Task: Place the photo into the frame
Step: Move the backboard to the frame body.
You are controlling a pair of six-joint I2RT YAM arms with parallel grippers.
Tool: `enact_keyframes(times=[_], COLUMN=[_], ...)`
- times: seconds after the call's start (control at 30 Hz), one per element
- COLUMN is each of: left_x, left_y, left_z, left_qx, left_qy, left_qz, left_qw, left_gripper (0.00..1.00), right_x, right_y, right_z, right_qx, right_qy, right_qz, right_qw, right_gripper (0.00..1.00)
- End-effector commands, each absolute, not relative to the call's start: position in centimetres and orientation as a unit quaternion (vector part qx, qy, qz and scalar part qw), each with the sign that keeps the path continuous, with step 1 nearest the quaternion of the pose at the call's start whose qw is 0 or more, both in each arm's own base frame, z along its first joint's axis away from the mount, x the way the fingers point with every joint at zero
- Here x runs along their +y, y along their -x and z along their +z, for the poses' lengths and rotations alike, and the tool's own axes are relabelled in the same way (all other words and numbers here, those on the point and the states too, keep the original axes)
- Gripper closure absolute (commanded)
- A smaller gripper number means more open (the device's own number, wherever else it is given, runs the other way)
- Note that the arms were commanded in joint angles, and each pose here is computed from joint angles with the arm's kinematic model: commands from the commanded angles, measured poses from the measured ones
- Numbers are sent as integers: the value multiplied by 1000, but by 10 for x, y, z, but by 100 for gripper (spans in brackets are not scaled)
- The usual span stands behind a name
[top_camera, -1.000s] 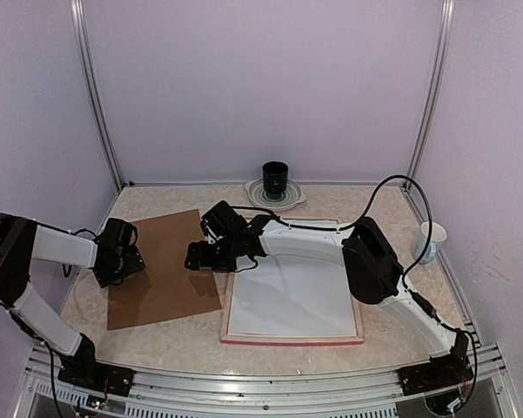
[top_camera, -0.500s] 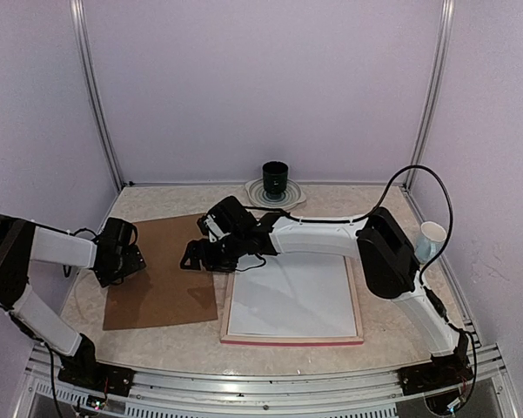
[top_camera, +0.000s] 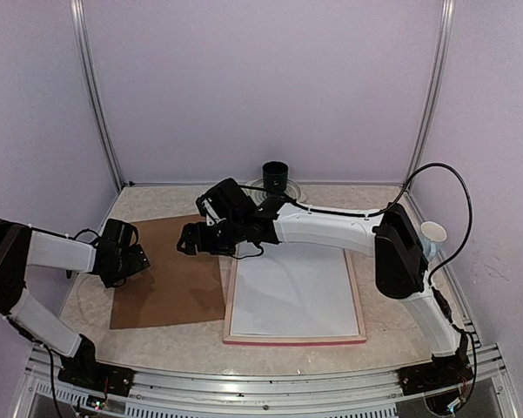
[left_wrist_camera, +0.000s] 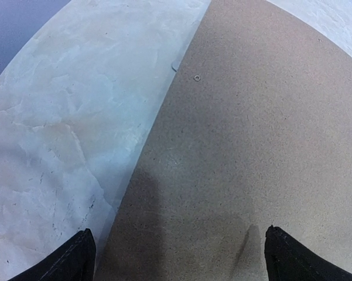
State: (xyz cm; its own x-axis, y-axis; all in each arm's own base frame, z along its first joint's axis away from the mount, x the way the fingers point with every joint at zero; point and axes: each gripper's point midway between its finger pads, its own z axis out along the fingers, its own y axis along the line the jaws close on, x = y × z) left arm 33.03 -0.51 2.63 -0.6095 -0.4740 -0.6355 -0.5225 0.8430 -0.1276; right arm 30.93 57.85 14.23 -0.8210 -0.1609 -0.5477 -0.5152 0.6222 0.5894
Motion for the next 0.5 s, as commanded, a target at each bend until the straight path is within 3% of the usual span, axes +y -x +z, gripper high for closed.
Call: enact_keyframes(times=[0.0, 0.47], left_x=[2, 24], left_y=[-333, -333], left_z=[37, 55], left_qx=[882, 853], left_qy=[298, 335], left_qz=[44, 11], left_qw=[361, 400], left_gripper=[1, 1], right_x=[563, 556], right_y=[-330, -348], right_z=[100, 44], right_qx=[908, 928], right_qy=[170, 140], right_qz=[297, 249], right_qw=[243, 241], right_gripper=[12, 12])
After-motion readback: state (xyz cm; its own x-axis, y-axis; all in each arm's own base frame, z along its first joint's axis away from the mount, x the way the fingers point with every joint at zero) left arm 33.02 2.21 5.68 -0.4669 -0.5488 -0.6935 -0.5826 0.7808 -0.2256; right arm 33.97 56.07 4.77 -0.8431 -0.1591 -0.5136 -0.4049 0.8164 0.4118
